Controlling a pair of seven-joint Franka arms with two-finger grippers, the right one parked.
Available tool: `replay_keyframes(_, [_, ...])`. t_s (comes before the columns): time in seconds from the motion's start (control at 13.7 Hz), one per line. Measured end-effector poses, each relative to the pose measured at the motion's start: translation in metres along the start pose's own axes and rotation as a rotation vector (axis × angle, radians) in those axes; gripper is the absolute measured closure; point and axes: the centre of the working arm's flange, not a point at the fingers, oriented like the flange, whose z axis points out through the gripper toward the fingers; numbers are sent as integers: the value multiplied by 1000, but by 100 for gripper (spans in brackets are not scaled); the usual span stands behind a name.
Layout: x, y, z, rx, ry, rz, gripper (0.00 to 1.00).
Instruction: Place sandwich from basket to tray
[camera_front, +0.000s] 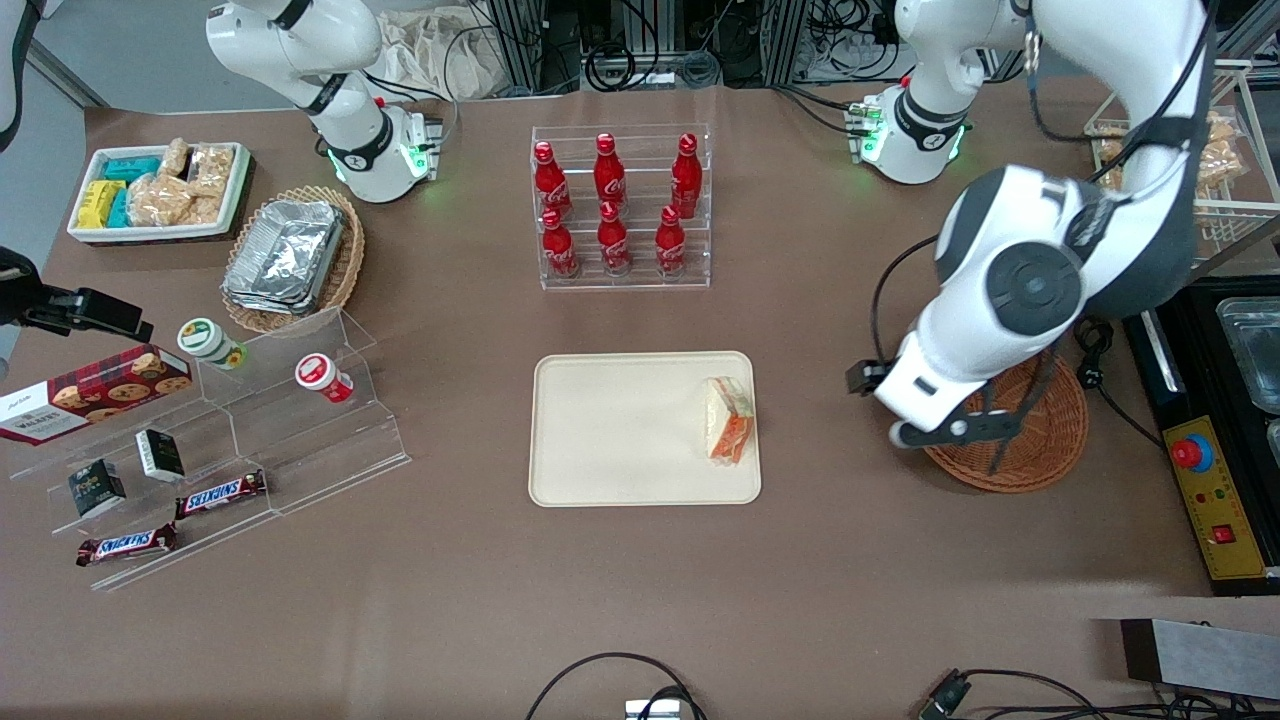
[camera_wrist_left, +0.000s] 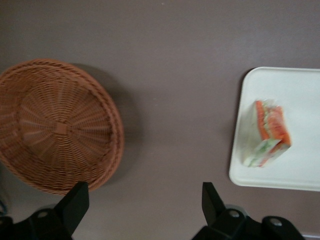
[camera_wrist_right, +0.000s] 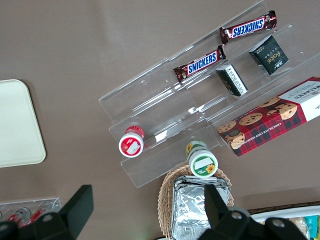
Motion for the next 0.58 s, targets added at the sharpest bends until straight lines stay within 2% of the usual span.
replay_keyframes(0.29, [-48, -84, -18, 16, 17, 114, 0])
replay_keyframes(0.58, [-54, -140, -37, 6, -19, 261, 0])
